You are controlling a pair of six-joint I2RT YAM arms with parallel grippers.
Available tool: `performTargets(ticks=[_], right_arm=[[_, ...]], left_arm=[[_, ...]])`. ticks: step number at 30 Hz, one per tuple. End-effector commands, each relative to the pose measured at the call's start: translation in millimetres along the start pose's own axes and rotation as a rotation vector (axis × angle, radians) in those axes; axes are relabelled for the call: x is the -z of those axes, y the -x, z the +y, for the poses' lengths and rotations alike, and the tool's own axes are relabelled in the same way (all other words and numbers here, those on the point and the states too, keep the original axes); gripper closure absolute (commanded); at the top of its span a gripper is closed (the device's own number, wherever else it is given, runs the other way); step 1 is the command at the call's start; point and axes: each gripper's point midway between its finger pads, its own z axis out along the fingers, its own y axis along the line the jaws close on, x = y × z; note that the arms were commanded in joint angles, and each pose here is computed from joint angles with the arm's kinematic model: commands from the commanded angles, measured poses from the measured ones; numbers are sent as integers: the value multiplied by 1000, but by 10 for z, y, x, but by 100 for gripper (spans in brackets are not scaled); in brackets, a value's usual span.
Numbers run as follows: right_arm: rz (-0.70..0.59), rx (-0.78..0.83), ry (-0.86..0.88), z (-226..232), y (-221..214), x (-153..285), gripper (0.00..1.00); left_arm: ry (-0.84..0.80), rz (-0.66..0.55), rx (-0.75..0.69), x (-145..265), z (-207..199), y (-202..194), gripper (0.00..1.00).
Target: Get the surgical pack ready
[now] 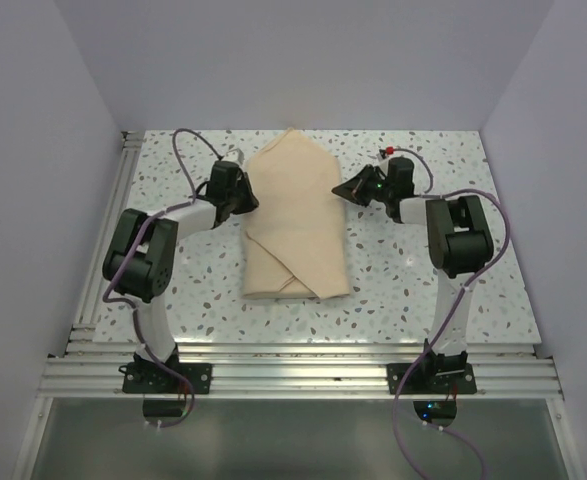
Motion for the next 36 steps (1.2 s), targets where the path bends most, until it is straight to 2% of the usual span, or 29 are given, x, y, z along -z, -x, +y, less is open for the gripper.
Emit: performTargets(ticks=[1, 5, 12, 16, 24, 36], right_arm=[[17, 21, 34, -76, -78, -45, 100], [19, -10, -30, -366, -146, -103, 100], [22, -46, -90, -602, -191, -149, 100], [7, -35, -80, -536, -107, -163, 100], [-37, -11, -61, -319, 251, -234, 100], [-39, -55, -111, -562, 519, -530, 100]], left_arm=[[-17, -67, 77, -66, 142, 205, 100], [14, -56, 110, -187, 387, 119, 100], [23, -20, 127, -396, 511, 11, 100], [30, -21, 131, -462, 542, 22, 100], [38, -58, 139, -523, 591, 283, 100], [31, -71, 160, -809, 707, 476, 100]])
